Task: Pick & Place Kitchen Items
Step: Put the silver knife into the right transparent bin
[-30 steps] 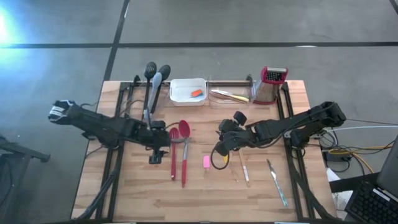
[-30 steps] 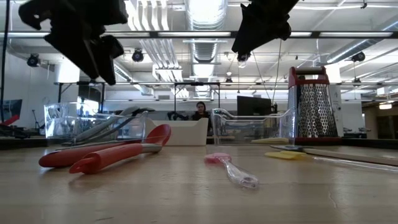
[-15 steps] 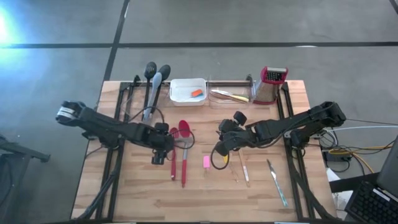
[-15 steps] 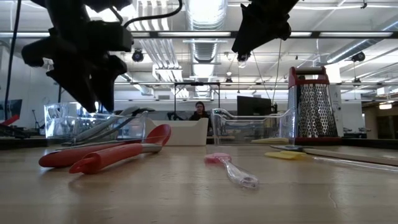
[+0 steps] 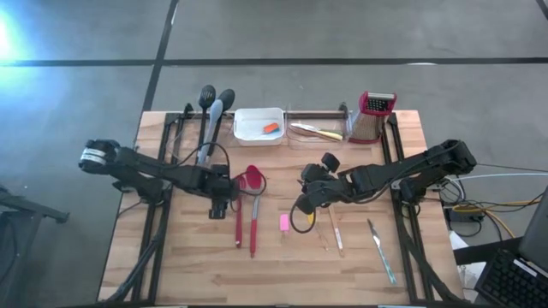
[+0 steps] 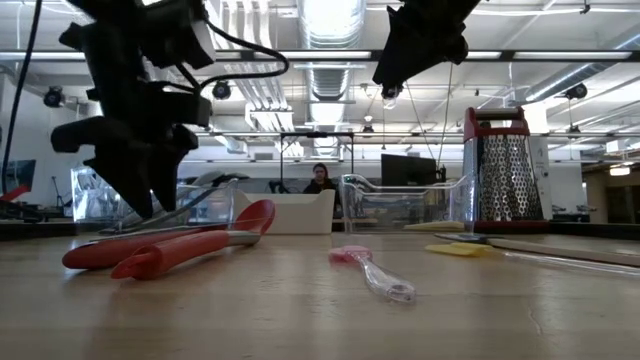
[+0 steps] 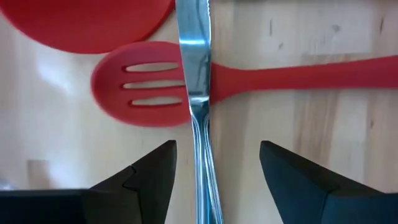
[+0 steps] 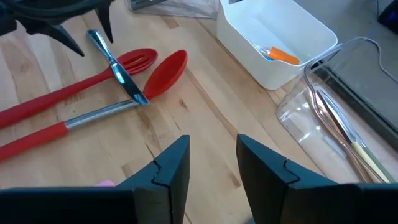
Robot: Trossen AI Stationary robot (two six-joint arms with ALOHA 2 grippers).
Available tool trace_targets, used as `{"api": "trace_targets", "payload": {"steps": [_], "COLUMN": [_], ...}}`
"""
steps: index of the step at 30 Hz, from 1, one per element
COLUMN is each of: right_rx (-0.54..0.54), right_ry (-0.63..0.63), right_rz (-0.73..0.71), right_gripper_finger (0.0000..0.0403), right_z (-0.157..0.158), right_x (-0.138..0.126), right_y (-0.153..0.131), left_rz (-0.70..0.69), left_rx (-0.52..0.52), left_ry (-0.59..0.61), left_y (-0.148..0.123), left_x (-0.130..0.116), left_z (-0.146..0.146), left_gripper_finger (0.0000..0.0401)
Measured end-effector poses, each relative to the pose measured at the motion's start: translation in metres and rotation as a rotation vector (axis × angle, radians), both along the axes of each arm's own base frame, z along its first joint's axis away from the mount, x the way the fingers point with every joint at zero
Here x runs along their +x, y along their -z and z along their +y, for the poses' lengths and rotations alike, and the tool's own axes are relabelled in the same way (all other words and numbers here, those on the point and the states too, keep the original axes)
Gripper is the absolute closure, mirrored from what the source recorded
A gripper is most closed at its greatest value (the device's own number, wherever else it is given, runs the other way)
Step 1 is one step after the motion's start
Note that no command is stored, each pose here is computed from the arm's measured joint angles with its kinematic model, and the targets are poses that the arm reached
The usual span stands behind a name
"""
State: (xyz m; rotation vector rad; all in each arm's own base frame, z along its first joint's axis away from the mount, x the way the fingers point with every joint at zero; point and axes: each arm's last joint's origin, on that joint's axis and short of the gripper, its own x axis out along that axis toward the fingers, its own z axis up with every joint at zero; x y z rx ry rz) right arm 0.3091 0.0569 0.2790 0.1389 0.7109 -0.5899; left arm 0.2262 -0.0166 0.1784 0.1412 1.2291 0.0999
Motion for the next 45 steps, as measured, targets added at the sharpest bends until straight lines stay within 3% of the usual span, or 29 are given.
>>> {"api": "trace_targets", "payload": {"steps": [10,24,31,40,45], "right_rx": [-0.019,-0.020,-0.019,-0.019,-0.018], "right_ry": [0.014,0.015,0.014,0.015,0.015], "right_rz": [-0.005,-0.006,-0.010,-0.013,-0.014], "right_gripper_finger": [0.0269,0.0290,0.0299,0.0312,0.0319], "right_z": [-0.001,-0.001,0.000,0.000,0.000], "right_x": [0.000,0.000,0.000,0.001,0.001], "right_y": [0.000,0.000,-0.001,-0.001,-0.001], "left_rz": [-0.029,-0.072,-0.072,-0.097,-0.096], "left_rx": [-0.046,-0.098,-0.102,-0.106,-0.103], "left_ry": [-0.007,-0.052,-0.064,-0.072,-0.082], "left_y": [0.012,0.031,0.035,0.038,0.037], "left_x": [-0.001,-0.008,-0.011,-0.010,-0.011], "left_z": [0.013,0.023,0.025,0.027,0.027], "left_gripper_finger": [0.0165,0.0171,0.0230,0.0350,0.0355]}}
